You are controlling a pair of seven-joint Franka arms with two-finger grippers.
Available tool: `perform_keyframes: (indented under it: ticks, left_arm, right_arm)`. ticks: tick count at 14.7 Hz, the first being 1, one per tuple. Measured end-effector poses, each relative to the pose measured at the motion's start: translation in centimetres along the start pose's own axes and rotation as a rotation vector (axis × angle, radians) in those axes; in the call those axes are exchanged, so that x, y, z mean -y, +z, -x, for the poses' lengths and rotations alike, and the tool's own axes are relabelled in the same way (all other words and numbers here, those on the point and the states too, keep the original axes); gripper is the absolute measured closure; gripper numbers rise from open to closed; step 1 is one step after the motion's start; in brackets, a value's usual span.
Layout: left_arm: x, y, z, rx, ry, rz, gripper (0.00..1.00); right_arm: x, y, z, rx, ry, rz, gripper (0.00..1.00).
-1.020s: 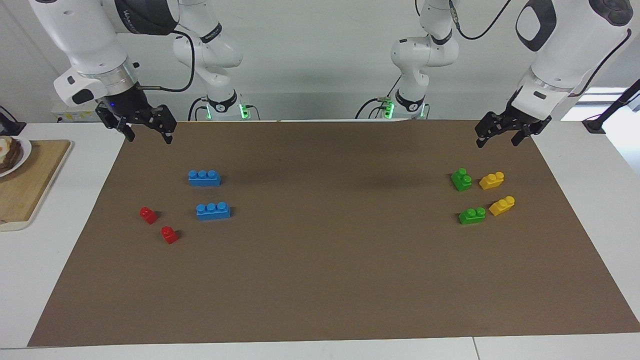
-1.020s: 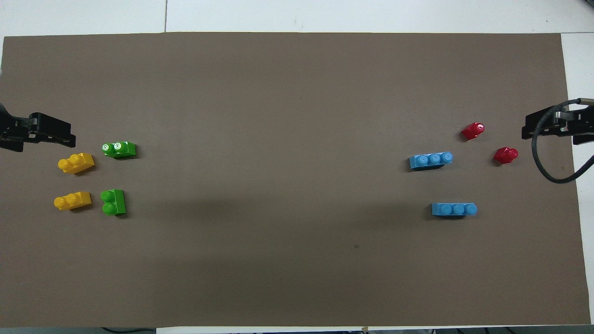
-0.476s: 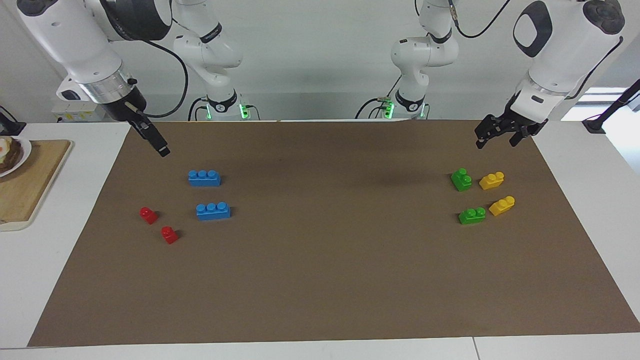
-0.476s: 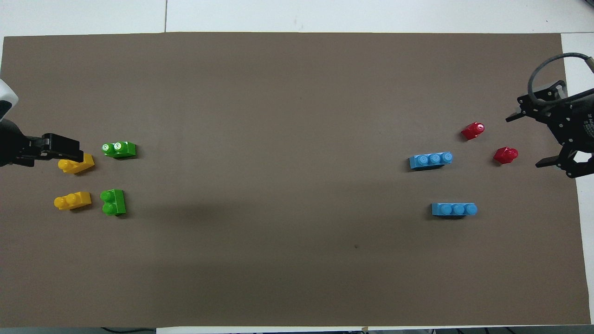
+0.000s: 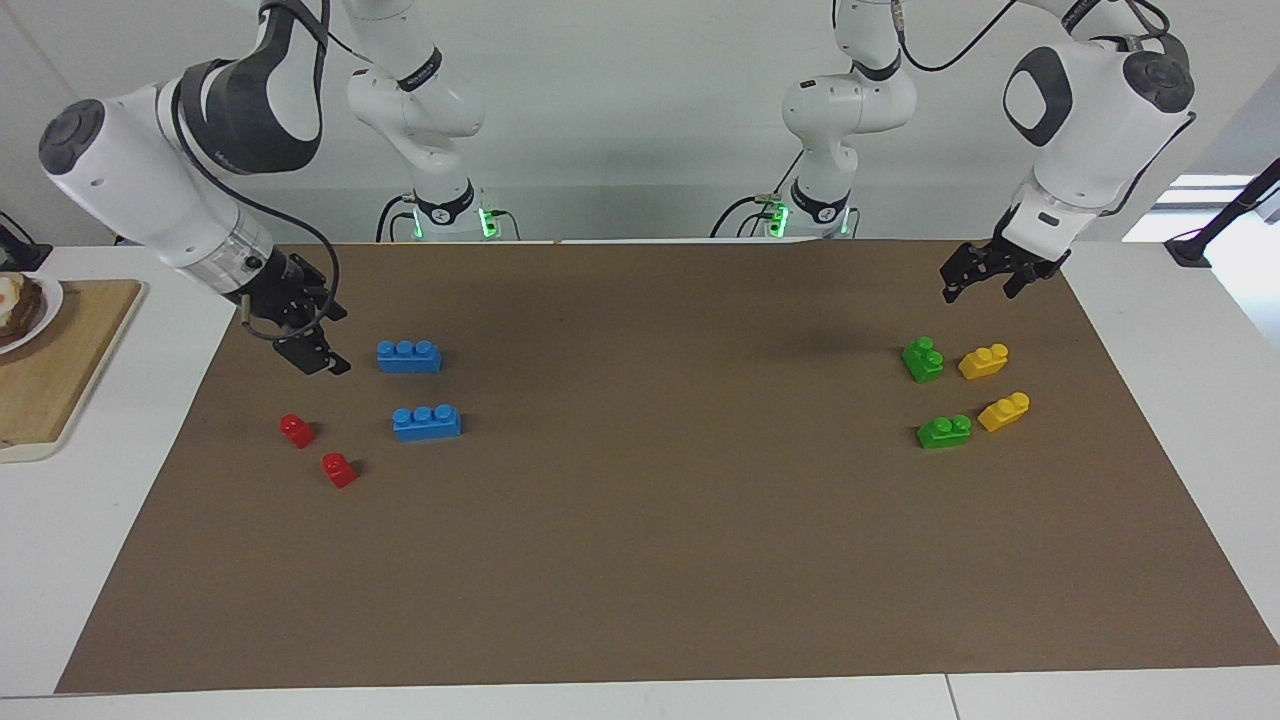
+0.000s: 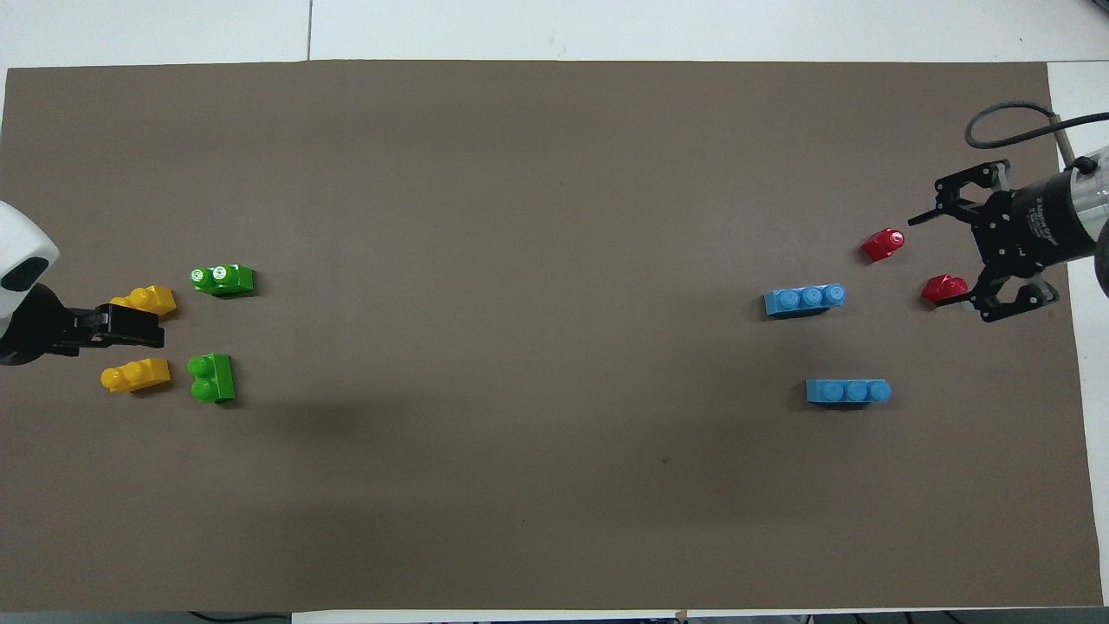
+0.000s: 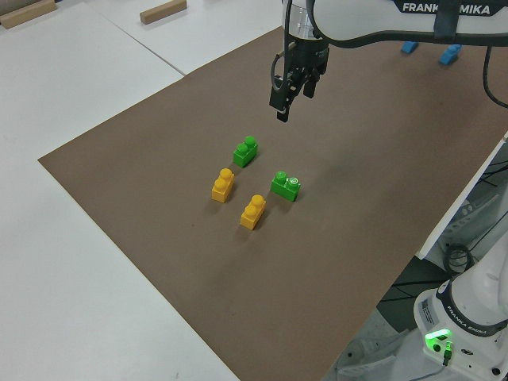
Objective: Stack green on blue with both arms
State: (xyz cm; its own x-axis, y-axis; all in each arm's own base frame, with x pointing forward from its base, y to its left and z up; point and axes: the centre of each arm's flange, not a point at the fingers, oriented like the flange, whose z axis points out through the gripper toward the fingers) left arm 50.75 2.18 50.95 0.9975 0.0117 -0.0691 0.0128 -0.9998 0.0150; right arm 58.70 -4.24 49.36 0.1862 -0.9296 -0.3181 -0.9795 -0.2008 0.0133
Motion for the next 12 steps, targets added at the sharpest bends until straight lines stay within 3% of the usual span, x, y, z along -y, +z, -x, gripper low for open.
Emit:
perform_keyframes:
  ticks: [4, 9, 12]
  left_arm:
    - [0.5, 2.9, 0.6, 0.040, -0.011, 0.002, 0.00]
    - [1.5, 5.9, 1.6, 0.090, -0.031, 0.006, 0.00]
    - [1.5, 8.0, 1.9, 0.079, -0.032, 0.005, 0.00]
  right_arm:
    - [1.5, 3.9, -2.0, 0.062, 0.126, -0.008, 0.00]
    - [1.3, 7.3, -3.2, 0.055, 0.156, -0.011, 0.00]
    - [1.2, 9.0, -3.1, 0.048, 0.158, -0.016, 0.00]
